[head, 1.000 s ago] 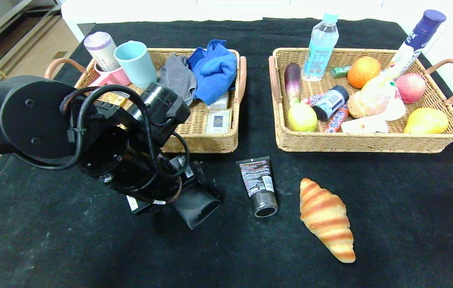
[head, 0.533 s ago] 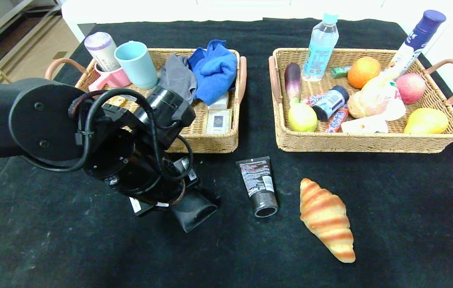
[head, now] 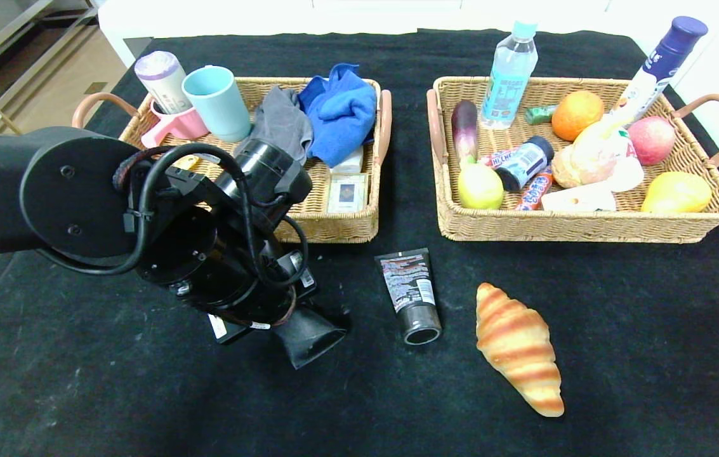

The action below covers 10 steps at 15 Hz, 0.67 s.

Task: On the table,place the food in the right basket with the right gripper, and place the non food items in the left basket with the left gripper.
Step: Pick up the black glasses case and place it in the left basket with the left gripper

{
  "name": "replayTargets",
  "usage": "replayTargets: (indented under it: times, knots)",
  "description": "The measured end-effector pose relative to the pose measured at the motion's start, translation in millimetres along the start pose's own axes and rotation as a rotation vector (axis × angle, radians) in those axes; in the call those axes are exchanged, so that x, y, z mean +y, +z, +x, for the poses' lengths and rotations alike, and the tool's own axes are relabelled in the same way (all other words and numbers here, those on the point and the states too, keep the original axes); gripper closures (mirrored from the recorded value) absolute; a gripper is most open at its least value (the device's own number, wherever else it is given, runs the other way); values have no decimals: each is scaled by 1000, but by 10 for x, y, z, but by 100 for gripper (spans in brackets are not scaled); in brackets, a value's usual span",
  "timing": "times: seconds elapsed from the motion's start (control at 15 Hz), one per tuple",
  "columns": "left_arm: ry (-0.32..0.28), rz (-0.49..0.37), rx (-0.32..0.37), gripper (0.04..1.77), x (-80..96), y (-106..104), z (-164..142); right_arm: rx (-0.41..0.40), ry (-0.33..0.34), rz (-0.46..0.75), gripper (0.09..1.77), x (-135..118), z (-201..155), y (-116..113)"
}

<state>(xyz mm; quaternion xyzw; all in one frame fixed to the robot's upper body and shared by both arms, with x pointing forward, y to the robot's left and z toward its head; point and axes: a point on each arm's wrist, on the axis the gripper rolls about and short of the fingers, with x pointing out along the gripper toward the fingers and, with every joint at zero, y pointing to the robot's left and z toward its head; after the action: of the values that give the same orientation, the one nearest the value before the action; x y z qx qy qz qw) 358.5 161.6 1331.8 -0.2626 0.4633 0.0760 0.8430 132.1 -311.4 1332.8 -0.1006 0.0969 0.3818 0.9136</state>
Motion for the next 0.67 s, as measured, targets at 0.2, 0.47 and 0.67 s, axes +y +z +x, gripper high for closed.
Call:
replayTargets:
  times: [0.2,0.47,0.67]
  knots:
    - [1,1,-1,98,0,-1,0,1,7,-1,15,3,3,-4]
    - [1,2,0,98,-1,-4,-1,1,9,-1,15,4,4,-7]
    - [0,3,0,98,-2,-7,-2,3,11,0,15,5,5,-10]
